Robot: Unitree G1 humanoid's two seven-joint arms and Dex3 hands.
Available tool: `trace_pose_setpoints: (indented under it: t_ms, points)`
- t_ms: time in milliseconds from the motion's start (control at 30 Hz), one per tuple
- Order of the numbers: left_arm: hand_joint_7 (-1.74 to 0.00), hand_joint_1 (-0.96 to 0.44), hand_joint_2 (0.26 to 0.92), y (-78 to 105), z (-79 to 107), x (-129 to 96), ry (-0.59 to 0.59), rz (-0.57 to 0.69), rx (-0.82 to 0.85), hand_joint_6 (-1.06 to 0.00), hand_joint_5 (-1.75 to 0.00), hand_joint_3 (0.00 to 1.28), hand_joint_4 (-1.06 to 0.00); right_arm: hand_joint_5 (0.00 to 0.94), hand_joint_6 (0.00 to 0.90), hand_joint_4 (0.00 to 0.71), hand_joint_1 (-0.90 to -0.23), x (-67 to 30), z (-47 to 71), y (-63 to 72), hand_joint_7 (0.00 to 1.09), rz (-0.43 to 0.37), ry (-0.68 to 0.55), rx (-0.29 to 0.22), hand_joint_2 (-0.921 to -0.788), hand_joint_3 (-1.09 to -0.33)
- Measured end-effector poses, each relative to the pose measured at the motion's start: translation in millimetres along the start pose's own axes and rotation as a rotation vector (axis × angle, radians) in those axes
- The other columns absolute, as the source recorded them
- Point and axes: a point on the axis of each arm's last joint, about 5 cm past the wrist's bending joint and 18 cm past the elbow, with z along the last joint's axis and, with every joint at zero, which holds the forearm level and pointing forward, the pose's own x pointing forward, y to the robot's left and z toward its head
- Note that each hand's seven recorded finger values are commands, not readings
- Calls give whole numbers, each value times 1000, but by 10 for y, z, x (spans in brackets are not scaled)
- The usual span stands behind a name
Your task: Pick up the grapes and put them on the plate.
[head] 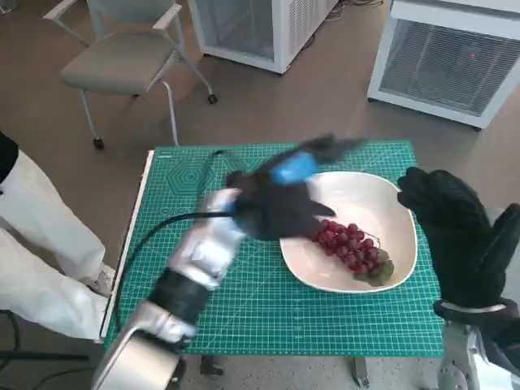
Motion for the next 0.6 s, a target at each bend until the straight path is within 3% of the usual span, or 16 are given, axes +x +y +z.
trace_pose_setpoints:
  t_ms: [200,433,600]
  points:
    - [-25,-264,881,53,-273,-296,-81,158,-258,-284,-17,18,-111,727,222,436,-375,2,-4,7,982,6,1,2,-921,-633]
    - [-13,-243,892,22,-443,-462,-61,208,-341,-263,-7,12,-114,730,221,434,-376,8,-10,21,984,14,4,6,-921,-634]
    - [-3,-201,900,45,-533,-713,-136,267,-453,-216,-2,9,-103,730,220,432,-375,42,-18,41,985,35,0,12,-921,-635]
